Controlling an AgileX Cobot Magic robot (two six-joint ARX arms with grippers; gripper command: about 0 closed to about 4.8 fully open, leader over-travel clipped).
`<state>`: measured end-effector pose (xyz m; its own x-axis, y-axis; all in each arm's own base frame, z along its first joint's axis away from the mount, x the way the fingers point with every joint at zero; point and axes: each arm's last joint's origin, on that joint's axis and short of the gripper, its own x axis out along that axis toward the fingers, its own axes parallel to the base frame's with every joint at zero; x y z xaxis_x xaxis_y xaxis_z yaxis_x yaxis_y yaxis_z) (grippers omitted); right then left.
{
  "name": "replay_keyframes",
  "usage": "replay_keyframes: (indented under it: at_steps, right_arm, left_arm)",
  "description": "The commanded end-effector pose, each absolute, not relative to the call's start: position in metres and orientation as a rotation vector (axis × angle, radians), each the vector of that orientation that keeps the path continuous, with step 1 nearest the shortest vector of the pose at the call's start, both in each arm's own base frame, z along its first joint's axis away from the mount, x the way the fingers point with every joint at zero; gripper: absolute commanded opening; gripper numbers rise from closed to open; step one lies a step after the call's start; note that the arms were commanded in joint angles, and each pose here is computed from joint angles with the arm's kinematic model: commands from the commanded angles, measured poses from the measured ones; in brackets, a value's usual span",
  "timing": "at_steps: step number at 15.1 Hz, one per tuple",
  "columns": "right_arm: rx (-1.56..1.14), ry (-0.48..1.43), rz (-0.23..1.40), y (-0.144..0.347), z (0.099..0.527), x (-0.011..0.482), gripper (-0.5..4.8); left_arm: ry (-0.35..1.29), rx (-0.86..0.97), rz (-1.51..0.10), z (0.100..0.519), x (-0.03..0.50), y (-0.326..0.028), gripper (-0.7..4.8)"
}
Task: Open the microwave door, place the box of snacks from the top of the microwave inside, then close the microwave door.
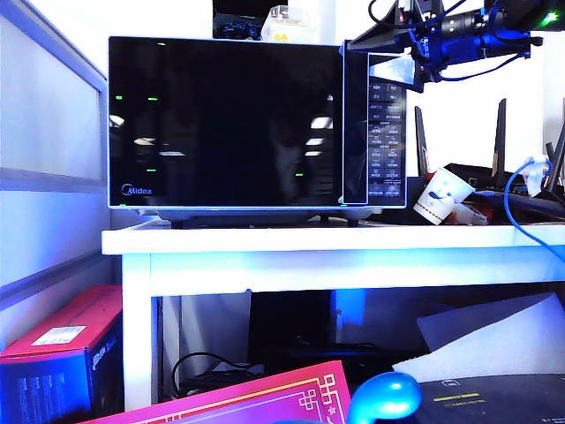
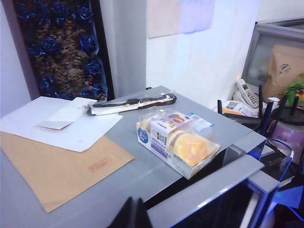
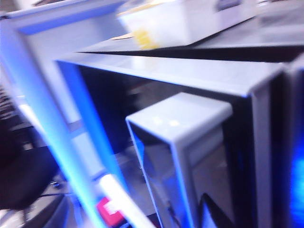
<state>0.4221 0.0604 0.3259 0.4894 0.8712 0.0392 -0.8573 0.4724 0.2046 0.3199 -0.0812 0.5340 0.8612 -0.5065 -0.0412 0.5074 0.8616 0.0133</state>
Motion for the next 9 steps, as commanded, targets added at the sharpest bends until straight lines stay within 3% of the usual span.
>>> replay_keyframes:
  at_steps: [1,9]
  right_arm:
    - [0.213,0.074,1.147,0.062,0.333,0.418,3.59]
    - [0.246,0.125,1.331,0.062,0.355,0.399,3.59]
  left_arm:
    - [0.013,0.025,-0.533,0.538,0.317,-0.081,-0.06]
    - [0.018,0.025,-0.541,0.537,0.317,-0.081,-0.06]
